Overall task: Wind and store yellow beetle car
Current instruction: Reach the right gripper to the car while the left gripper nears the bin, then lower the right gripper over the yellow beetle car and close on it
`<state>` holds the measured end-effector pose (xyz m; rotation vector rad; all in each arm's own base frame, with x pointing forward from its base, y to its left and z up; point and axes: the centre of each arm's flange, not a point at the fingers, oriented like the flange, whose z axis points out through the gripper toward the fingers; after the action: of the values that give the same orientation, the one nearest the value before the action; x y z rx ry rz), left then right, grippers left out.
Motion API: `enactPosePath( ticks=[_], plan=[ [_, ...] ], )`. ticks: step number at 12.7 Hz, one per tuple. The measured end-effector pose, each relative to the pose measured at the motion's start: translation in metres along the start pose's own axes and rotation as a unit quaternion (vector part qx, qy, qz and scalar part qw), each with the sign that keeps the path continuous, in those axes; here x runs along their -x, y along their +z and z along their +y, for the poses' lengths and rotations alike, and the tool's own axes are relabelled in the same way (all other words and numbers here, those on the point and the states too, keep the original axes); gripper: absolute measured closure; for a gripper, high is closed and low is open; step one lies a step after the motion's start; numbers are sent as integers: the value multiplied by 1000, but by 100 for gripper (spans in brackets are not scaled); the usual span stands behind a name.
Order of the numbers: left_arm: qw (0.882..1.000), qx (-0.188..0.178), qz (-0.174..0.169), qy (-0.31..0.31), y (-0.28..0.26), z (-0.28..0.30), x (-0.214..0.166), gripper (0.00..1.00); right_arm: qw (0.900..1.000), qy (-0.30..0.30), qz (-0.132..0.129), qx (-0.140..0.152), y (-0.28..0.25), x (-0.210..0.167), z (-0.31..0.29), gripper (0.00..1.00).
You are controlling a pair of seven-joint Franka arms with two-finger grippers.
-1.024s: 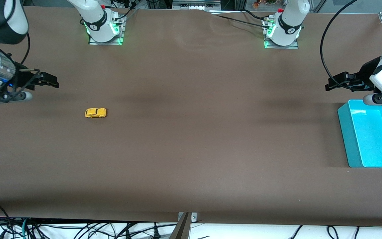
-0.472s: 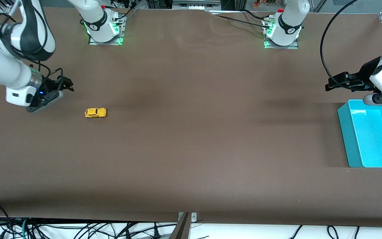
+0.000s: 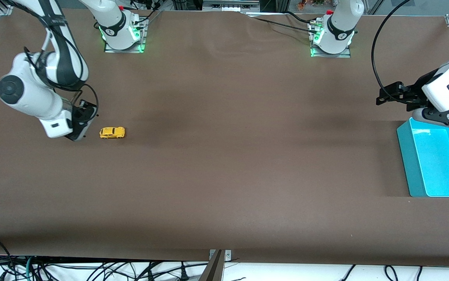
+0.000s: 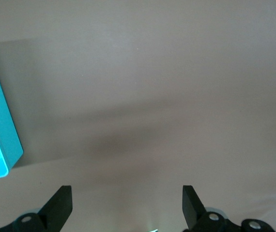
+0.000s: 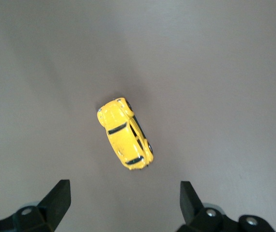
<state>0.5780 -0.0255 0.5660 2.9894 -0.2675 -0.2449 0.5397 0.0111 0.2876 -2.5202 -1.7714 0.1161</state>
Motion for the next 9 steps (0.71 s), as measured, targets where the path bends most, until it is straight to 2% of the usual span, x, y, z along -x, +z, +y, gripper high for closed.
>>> enactPosePath(
  ticks=[3, 5, 7, 9],
  plan=[
    [997, 6, -26, 66, 8, 2, 2, 0, 993, -113, 9, 32, 39, -9, -10, 0],
    [990, 10, -34, 135, 14, 4, 0, 0, 991, -133, 8, 33, 64, -6, -20, 0],
    [982, 13, -40, 182, 21, 0, -3, 0, 989, -140, 11, 48, 87, 0, -33, 0],
    [973, 6, -51, 227, 29, -8, -7, 0, 988, -146, 11, 50, 101, 2, -41, 0]
  ],
)
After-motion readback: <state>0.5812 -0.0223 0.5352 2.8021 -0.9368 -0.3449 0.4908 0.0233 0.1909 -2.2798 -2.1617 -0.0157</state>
